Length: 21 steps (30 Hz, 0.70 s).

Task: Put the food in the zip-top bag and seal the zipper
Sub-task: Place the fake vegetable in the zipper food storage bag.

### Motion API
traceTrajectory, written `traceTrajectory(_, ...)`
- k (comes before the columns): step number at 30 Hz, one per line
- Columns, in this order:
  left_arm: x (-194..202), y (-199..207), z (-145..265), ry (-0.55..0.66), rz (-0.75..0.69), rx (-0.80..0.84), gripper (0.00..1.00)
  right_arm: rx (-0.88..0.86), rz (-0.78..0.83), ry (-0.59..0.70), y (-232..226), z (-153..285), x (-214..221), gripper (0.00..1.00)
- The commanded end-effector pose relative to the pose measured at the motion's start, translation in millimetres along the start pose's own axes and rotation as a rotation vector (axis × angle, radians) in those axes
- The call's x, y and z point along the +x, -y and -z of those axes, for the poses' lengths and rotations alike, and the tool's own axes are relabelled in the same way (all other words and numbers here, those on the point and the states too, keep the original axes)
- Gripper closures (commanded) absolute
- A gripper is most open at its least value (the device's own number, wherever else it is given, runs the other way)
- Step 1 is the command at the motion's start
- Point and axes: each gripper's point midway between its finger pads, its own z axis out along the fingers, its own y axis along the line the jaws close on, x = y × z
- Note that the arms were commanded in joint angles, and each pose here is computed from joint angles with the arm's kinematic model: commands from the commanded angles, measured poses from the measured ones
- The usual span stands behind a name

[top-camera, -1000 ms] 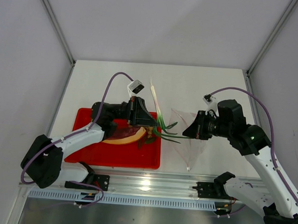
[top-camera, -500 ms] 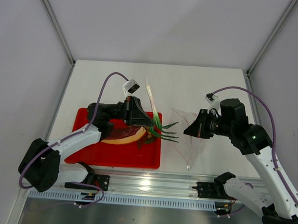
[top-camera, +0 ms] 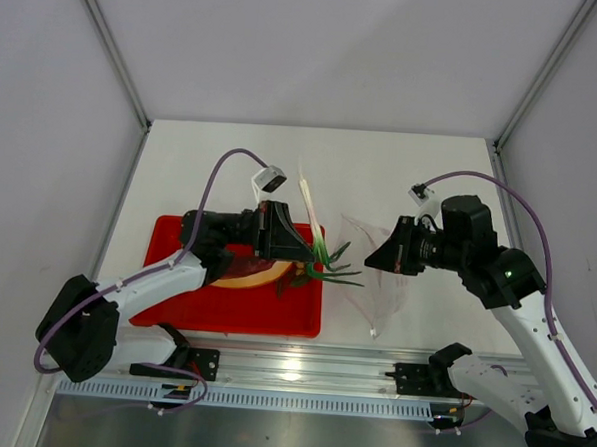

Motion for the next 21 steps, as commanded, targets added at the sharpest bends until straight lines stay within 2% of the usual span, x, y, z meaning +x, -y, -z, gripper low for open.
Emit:
traceTrajectory(1,1,43,-9,0.029,-0.330,0.143,0.99,-0.025,0.017,0.014,-7,-2,-3,1.00)
traceTrajectory(3,-2,39,-16,0.058,-0.290,0.106,0.99,-0.018,0.015,0.013,-4,-3,-1,1.00)
traceTrajectory(4,-4,40,-20,0.064,-0.342,0.098,0.99,-0.018,0.013,0.015,-4,-3,-1,1.00)
traceTrajectory(6,-2,40,-28,0.071,-0.329,0.041,0.99,-0.021,0.009,0.021,-5,-3,-2,1.00)
traceTrajectory(7,-5,40,-33,0.077,-0.405,0.017,0.99,-0.021,0.008,0.024,-5,-3,-3,1.00)
traceTrajectory(8,4,29,-35,0.056,-0.362,-0.048,0.99,-0.021,0.004,0.024,-5,-3,-3,1.00)
traceTrajectory(10,-4,26,-39,0.100,-0.424,-0.101,0.99,-0.022,-0.008,0.033,-6,-4,-5,1.00)
traceTrajectory(21,0,-22,-51,0.114,-0.444,-0.221,0.99,-0.085,-0.025,0.052,-23,-1,-8,1.00)
